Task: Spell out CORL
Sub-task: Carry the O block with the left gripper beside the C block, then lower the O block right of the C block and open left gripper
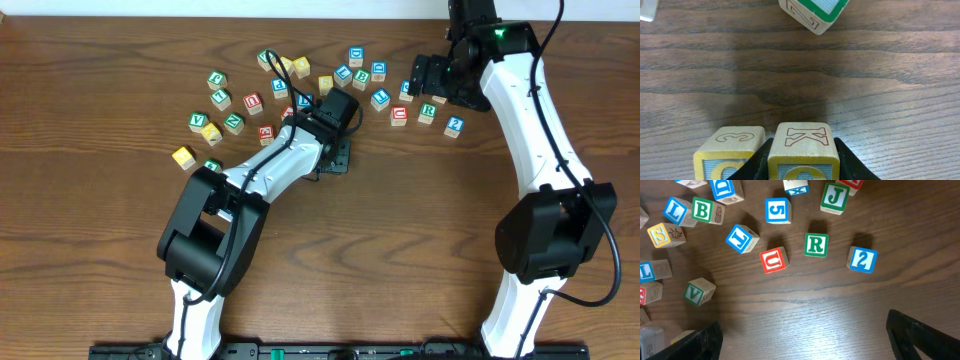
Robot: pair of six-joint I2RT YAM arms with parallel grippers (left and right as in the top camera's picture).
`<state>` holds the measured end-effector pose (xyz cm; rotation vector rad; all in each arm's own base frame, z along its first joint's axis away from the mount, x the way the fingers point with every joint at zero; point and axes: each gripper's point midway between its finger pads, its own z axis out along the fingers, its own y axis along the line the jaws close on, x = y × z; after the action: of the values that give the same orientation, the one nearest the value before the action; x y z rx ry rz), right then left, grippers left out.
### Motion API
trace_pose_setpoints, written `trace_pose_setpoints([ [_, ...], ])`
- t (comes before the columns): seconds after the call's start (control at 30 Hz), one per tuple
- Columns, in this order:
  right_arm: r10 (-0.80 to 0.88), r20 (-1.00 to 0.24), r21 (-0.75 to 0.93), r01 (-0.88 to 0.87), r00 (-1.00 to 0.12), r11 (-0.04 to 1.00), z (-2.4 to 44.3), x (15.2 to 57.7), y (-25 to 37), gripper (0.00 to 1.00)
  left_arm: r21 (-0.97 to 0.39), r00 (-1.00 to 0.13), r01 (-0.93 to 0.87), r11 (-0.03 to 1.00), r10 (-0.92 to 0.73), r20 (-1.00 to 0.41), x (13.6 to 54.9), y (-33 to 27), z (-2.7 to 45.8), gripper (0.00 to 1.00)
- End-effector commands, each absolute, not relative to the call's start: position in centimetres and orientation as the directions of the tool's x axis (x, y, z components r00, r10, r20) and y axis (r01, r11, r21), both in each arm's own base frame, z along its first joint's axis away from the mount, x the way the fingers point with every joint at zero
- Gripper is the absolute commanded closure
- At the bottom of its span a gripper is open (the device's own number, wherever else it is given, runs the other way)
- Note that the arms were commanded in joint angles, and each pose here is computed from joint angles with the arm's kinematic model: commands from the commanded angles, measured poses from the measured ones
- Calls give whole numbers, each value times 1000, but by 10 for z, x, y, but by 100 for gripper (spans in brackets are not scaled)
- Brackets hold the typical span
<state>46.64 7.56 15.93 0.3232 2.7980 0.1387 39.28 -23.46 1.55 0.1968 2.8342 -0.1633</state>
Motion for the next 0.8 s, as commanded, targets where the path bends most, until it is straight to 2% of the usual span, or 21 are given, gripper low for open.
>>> trace_pose_setpoints([
  [0.0, 219, -310, 120, 190, -925, 974, 161, 468, 77, 1, -44, -946, 133, 990, 114, -303, 395, -226, 11, 69],
  [0.13, 219, -307, 119, 191, -926, 974, 160, 467, 77, 1, -9, -945, 123, 992, 114, -307, 396, -219, 11, 69],
  [0.77, 218, -301, 117, 191, -928, 975, 160, 465, 77, 1, -5, -948, 120, 993, 113, -296, 394, -217, 8, 68],
])
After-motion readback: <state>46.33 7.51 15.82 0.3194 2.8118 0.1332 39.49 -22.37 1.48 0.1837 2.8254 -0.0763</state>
